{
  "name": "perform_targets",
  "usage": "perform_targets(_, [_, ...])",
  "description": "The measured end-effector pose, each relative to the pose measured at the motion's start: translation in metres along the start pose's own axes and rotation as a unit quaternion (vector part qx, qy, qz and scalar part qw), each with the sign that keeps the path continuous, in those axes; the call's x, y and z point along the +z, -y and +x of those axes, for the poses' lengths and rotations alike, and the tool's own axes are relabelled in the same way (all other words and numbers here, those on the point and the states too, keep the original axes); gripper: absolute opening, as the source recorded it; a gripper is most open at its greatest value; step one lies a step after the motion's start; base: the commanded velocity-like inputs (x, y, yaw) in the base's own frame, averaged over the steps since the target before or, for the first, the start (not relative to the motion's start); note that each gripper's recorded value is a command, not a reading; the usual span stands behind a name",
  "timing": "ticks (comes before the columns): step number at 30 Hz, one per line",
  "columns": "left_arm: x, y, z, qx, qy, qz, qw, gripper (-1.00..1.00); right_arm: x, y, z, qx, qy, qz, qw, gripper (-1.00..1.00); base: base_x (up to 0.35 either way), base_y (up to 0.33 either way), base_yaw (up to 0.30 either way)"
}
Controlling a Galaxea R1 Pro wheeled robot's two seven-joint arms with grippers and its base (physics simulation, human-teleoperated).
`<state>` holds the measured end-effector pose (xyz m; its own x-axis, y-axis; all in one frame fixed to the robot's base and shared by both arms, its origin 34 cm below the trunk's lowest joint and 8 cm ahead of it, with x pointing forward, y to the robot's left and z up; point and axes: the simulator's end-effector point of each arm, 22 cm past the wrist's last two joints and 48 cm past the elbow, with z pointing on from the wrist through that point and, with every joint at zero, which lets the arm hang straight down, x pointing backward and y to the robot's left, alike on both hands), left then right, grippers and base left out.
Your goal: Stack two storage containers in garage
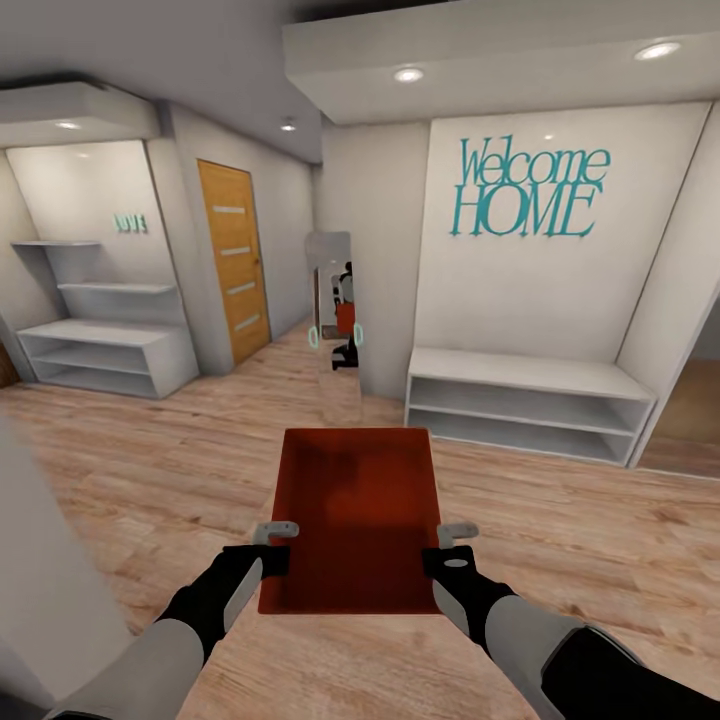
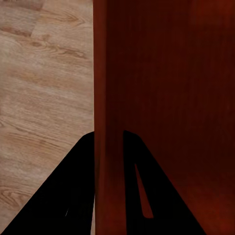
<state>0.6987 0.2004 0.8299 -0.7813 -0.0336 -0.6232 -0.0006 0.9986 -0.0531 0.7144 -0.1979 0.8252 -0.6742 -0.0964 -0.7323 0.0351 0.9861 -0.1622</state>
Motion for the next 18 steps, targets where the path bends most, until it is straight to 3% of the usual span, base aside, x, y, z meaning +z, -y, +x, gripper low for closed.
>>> perform_targets(18, [-0.0001, 0.0000, -0.0003, 0.001, 0.000, 0.000, 1.0000, -1.00, 0.0000, 0.0000, 0.0001, 0.000, 0.000, 0.000, 1.0000, -1.00, 0.322, 0.000, 0.000])
